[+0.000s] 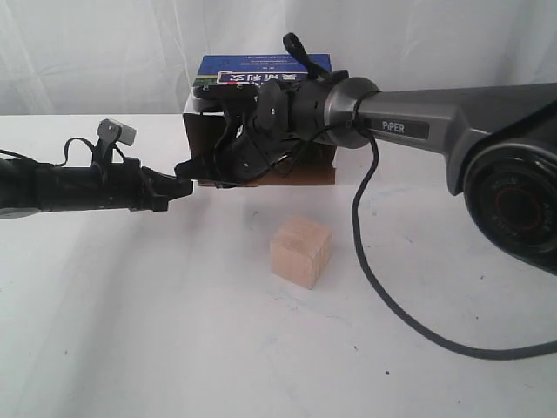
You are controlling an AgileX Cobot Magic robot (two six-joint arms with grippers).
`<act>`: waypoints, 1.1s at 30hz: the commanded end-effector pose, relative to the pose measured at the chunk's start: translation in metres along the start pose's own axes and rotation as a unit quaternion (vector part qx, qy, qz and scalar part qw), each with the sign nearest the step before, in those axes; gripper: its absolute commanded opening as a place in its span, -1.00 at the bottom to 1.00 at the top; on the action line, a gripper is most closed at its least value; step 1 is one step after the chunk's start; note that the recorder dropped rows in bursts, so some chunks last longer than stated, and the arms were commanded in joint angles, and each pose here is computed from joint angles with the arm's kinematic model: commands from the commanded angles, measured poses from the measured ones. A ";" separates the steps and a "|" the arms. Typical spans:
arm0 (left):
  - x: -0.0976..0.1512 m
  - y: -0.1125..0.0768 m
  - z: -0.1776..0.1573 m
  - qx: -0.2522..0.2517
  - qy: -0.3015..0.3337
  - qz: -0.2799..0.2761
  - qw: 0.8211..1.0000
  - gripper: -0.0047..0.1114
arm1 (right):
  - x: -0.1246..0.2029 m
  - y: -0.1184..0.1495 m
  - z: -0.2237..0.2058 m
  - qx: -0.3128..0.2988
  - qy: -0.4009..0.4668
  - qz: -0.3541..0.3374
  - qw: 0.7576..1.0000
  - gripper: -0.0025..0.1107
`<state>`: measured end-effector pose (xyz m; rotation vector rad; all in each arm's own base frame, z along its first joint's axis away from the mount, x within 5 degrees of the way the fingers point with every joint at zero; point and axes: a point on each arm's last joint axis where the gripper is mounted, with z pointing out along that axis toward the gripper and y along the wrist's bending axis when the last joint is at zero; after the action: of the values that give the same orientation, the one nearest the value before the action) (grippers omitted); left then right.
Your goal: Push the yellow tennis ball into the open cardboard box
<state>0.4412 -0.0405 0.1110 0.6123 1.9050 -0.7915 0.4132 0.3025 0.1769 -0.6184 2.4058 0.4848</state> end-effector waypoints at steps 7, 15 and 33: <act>0.000 -0.001 0.001 0.003 -0.009 0.040 0.999 -0.92 | 0.004 -0.001 -0.004 0.006 0.030 -0.013 0.999 -0.96; 0.000 -0.002 0.001 0.005 -0.011 0.040 0.999 -0.92 | 0.007 -0.020 -0.007 0.105 0.051 -0.044 0.992 -0.96; -0.003 -0.008 -0.007 -0.003 0.002 0.041 0.999 -0.92 | -0.008 -0.031 -0.055 0.168 0.077 -0.079 0.980 -0.96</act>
<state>0.4388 -0.0405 0.1096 0.6104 1.9156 -0.7912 0.4175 0.2589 0.1988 -0.6831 2.4685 -0.0258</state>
